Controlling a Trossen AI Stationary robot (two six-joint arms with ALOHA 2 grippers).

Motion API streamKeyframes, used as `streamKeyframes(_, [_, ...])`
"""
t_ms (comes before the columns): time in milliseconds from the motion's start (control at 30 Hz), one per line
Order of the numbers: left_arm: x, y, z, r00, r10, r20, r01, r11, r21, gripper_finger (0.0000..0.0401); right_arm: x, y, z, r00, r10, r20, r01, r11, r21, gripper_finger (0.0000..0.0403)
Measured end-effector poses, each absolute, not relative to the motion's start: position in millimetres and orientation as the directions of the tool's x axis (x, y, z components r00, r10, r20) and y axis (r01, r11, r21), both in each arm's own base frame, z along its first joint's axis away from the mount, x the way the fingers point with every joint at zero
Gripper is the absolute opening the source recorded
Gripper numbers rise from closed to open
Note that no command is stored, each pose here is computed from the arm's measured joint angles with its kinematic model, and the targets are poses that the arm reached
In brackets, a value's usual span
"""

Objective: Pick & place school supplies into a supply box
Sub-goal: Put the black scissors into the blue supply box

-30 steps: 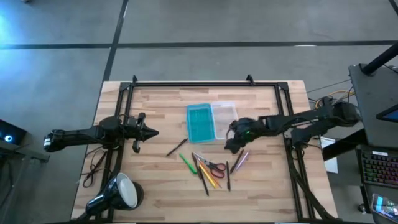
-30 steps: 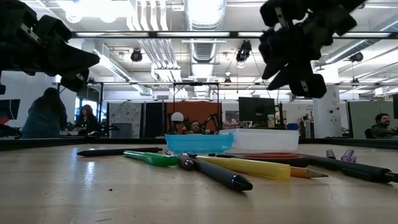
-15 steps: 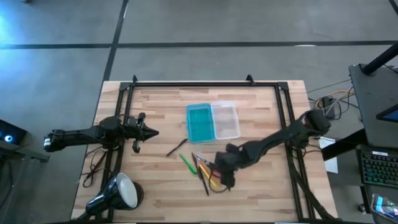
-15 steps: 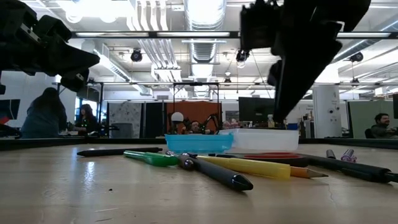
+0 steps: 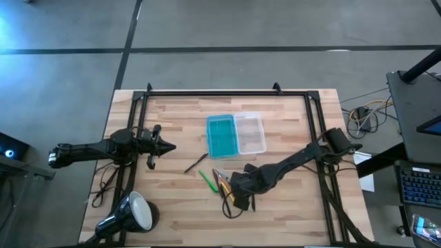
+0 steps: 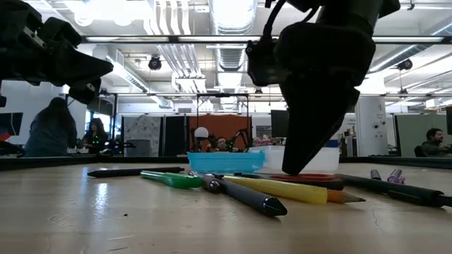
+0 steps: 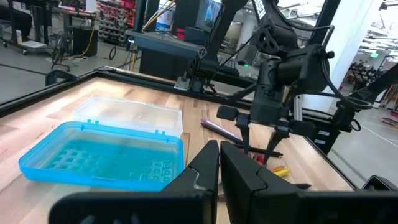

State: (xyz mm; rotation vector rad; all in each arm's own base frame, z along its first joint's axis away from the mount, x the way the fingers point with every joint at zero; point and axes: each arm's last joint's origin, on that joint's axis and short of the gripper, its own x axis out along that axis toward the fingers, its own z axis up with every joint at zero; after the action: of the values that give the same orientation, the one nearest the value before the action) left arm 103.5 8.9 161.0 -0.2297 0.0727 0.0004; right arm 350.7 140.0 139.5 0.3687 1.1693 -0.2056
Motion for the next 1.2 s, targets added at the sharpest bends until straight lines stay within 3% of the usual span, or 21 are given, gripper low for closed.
streamKeyframes(233, [103,9,161,0.997,-0.008,-0.072,-0.008,0.974,-0.227,0.0,343,137,154,0.336,-0.078,-0.938,0.415,0.907,0.074,0.0166])
streamKeyframes(533, [103,9,161,0.997,-0.008,-0.072,-0.009,0.974,-0.228,0.0,337,138,165,0.32,-0.088,-0.943,0.437,0.897,0.065,0.0166])
streamKeyframes(900, [103,9,161,0.997,-0.008,-0.072,-0.009,0.974,-0.228,0.0,321,135,147,0.241,-0.126,-0.962,0.487,0.874,0.008,0.0165])
streamKeyframes(1200, [103,9,161,0.997,-0.008,-0.072,-0.009,0.974,-0.228,0.0,324,125,134,0.271,-0.097,-0.958,0.481,0.875,0.047,0.0143])
